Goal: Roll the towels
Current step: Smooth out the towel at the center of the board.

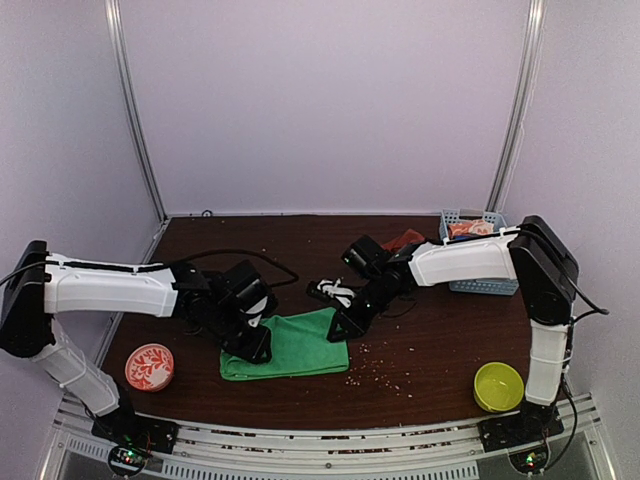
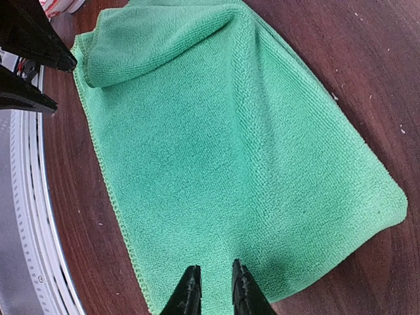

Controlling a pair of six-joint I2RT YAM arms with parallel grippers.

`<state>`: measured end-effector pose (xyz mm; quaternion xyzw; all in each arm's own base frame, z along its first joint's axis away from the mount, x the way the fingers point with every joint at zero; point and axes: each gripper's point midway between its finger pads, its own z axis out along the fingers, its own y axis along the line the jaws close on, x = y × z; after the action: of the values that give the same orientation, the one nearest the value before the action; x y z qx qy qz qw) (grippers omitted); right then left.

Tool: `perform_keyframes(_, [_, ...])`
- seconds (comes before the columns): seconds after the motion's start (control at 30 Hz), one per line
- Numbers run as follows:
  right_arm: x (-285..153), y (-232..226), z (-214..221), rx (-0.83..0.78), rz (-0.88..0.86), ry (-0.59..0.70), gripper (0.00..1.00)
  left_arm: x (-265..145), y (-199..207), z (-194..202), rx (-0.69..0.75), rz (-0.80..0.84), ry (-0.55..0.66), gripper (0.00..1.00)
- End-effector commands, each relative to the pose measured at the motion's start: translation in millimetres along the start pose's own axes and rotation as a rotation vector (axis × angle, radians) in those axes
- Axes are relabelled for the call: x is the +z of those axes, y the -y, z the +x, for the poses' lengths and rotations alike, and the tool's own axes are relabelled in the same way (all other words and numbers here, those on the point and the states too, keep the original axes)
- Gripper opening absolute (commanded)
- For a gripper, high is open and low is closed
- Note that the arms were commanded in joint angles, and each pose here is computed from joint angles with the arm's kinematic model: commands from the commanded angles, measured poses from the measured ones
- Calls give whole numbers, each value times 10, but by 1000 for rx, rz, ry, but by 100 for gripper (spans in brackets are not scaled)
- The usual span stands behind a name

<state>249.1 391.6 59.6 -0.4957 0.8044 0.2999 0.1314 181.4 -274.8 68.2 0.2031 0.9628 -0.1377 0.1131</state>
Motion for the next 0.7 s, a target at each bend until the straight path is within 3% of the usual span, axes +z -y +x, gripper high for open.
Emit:
perform_keyframes(0.0, [64, 4, 32, 4, -21, 2, 17, 85, -48, -40, -59, -34, 32, 29])
perform_keyframes(0.1, [80, -1, 42, 7, -27, -1, 17, 123, -63, -17, -76, -46, 24, 24])
perform_keyframes(0.23, [94, -4, 51, 10, -32, -2, 17, 178, -110, 14, -79, -76, 9, 31])
perform_keyframes(0.47, [104, 0, 55, 13, -35, -4, 17, 190, -225, -10, -55, -208, -4, 28])
perform_keyframes(0.67, [125, 2, 62, 18, -40, -9, 17, 244, -184, -55, -50, -221, -2, 8])
